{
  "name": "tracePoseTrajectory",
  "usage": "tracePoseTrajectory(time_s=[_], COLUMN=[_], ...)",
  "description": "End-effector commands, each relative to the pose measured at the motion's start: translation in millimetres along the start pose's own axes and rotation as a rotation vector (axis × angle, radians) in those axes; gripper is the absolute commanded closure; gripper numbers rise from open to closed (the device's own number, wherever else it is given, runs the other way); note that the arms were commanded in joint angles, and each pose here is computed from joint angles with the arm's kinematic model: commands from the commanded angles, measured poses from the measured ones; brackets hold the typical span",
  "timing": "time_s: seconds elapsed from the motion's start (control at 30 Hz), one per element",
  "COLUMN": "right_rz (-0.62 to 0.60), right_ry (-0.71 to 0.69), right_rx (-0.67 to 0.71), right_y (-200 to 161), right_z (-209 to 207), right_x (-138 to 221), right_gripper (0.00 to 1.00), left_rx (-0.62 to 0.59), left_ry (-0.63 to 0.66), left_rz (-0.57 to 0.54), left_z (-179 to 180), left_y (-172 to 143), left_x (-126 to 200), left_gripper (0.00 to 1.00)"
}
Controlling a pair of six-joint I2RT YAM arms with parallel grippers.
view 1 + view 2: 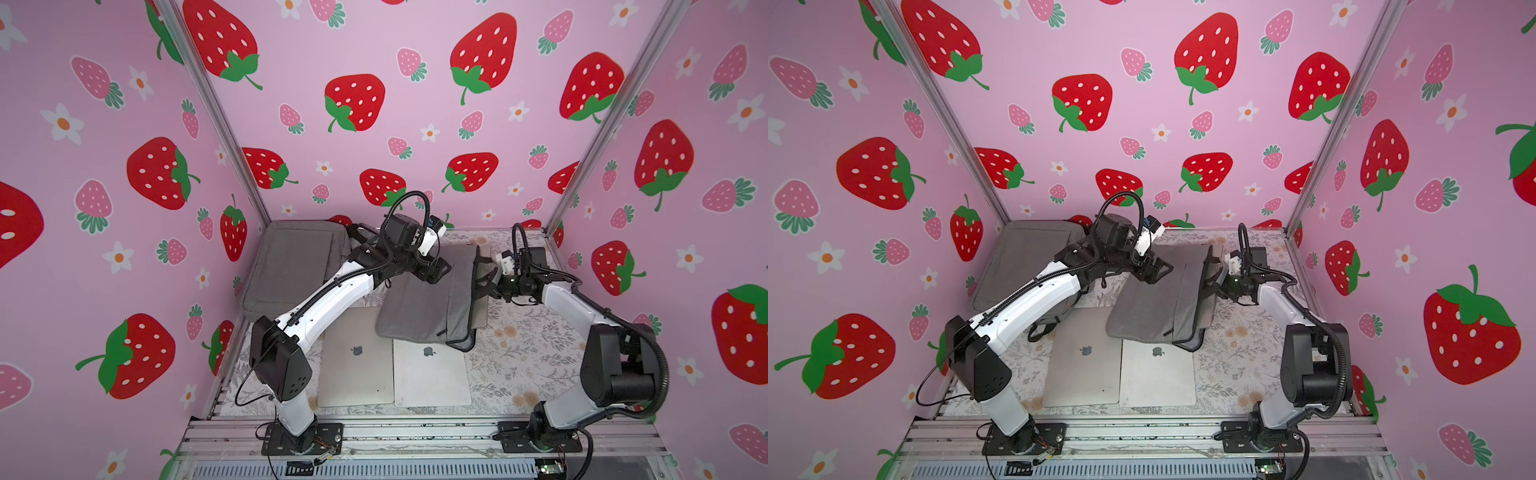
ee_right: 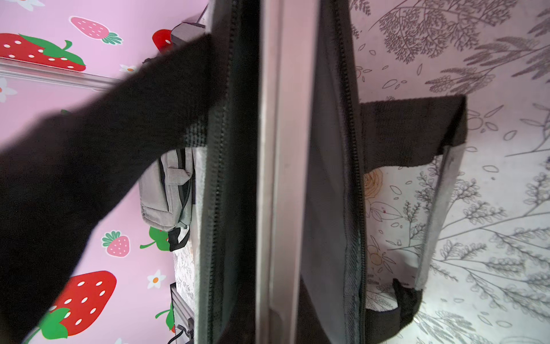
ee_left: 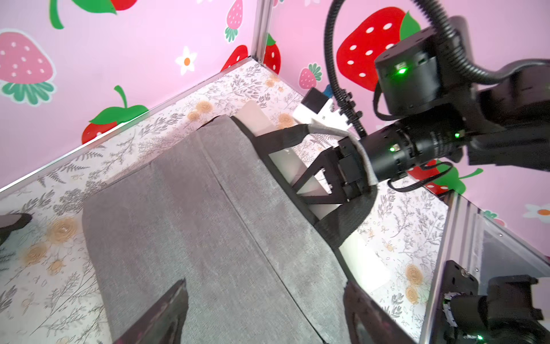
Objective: Open the zippered laptop bag and take out the laptop
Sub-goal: Take out the laptop from the zippered laptop bag.
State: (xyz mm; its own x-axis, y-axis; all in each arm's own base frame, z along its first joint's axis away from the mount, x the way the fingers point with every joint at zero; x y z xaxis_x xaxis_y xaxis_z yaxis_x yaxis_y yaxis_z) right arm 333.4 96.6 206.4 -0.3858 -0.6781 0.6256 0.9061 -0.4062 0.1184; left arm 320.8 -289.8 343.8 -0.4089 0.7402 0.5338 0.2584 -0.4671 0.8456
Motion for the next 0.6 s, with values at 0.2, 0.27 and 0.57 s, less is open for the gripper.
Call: tracePoseTrajectory(time_s=[0.2,0.27,0.57], right_rz=[-0.029,-0.025,-0.022], right_ry=[-0.013,-0.010,-0.004], right_rx=[0.069,0.068,0.070], right_y=[-3,-4,-6], right_z=[1,2,2], right_x=[2,2,4], right_gripper=[1.00,1.00,1.00], left_rx=[-0.158,-0.181,-0.176], left_ry=[-0.200,-0.211,-0.259], left_rz=[-0.027,-0.016,0.010], left_z=[-59,-65,-65], left_y=[14,15,14], left_x=[-69,-80,-109], left_gripper=[0.21,0.24,0.51])
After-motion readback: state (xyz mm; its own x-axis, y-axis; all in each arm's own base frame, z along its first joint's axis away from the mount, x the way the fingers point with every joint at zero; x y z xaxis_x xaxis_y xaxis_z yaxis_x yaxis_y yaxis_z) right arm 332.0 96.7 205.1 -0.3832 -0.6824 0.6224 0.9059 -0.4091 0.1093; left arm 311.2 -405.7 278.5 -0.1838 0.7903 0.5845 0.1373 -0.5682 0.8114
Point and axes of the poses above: each gripper's point midway between its finger pads, its own x axis back along the fingers, its own z axis along the line the jaws close on, y = z × x, the point moved 10 cm from there along x, back along the fingers, and after that the axes turned 12 degrees about -x, right-handed, at the moved point
